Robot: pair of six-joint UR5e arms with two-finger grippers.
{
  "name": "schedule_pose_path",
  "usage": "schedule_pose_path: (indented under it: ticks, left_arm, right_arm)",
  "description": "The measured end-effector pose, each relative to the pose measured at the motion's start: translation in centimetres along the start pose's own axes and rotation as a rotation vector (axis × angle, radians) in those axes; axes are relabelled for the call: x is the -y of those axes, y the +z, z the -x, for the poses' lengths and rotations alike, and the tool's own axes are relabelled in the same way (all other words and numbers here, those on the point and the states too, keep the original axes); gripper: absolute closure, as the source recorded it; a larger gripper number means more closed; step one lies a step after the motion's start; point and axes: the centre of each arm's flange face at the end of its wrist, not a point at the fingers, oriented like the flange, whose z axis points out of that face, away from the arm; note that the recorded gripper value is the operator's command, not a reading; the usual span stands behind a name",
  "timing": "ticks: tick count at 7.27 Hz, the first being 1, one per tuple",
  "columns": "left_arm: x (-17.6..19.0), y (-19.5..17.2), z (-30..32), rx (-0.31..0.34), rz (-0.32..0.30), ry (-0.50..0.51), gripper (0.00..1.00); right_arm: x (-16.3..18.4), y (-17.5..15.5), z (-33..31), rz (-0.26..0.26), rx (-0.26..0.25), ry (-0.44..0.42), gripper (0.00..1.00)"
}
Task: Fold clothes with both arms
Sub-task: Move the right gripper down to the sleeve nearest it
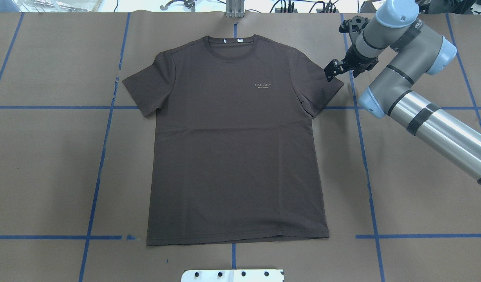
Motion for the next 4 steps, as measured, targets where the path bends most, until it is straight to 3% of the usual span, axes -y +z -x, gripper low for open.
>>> schedule_pose_path:
  ticks: [3, 4]
  left_arm:
    - [0.0, -0.1, -0.1, 0.0, -0.001, 0.005, 0.0]
    - [0.0, -0.1, -0.1, 0.0, -0.001, 0.007, 0.0]
  right_arm:
    - [-0.3, 1.3, -0.3, 0.023, -0.011, 0.008, 0.13]
    - [-0.4, 1.5, -0.3, 0.026, -0.013, 0.008, 0.22]
